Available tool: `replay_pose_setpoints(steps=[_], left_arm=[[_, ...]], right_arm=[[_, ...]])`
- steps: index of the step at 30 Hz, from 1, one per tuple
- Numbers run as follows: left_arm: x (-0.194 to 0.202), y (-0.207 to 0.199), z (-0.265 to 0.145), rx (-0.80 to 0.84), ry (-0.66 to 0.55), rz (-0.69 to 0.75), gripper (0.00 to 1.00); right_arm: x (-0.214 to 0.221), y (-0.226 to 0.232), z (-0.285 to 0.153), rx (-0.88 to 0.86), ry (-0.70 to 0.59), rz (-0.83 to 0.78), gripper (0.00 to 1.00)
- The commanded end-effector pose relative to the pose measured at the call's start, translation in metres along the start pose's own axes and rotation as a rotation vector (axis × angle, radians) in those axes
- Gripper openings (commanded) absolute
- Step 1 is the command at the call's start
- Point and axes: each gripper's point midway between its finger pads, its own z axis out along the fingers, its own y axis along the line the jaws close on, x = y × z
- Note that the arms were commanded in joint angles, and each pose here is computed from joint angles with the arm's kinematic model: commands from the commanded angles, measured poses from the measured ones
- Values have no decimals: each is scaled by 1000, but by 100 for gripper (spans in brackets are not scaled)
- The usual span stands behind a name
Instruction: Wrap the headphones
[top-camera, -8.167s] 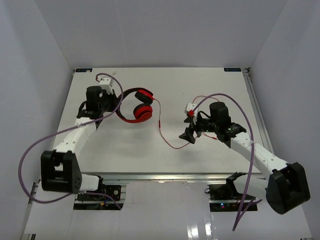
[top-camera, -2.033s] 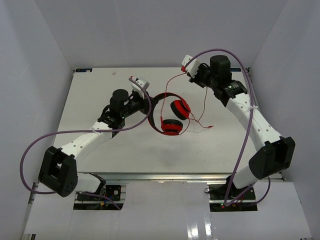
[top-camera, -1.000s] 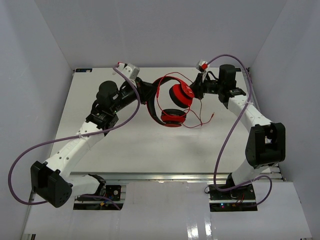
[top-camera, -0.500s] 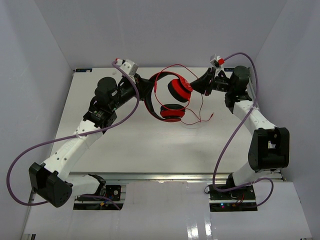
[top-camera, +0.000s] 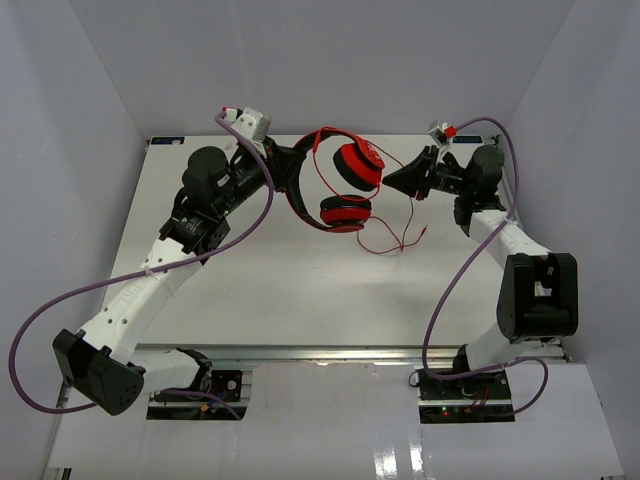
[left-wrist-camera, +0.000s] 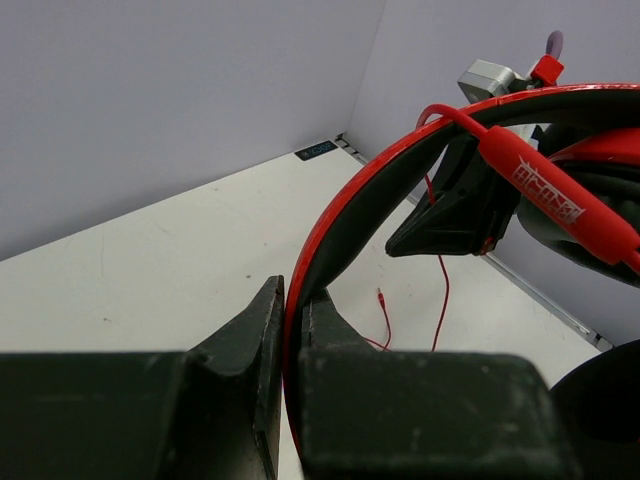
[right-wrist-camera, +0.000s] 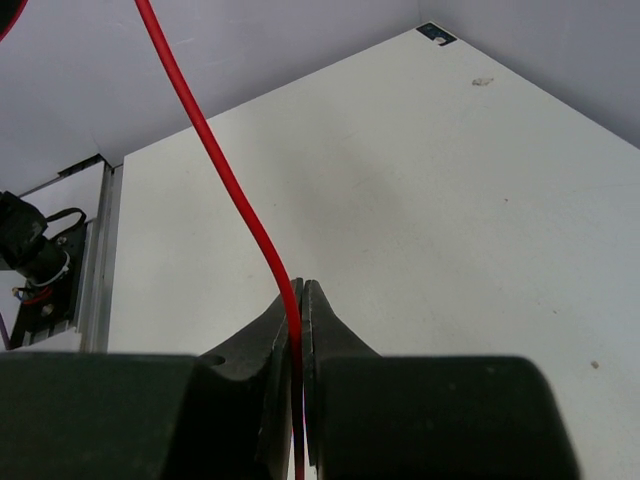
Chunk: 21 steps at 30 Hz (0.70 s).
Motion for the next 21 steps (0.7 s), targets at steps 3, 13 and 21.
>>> replay_pose_setpoints(steps=[3,13,21], left_arm=[[-43,1,-14,-59,-108,-2,0],[-39,6,-23,-95,-85,15,0],[-52,0,-28,-82,-120,-10,0]], right_arm=[[-28,6,-17,-5,-122,-42,8],[-31,1,-38,38,-185,-34,8],[-26,-8,-43,69,-180,-19,8]])
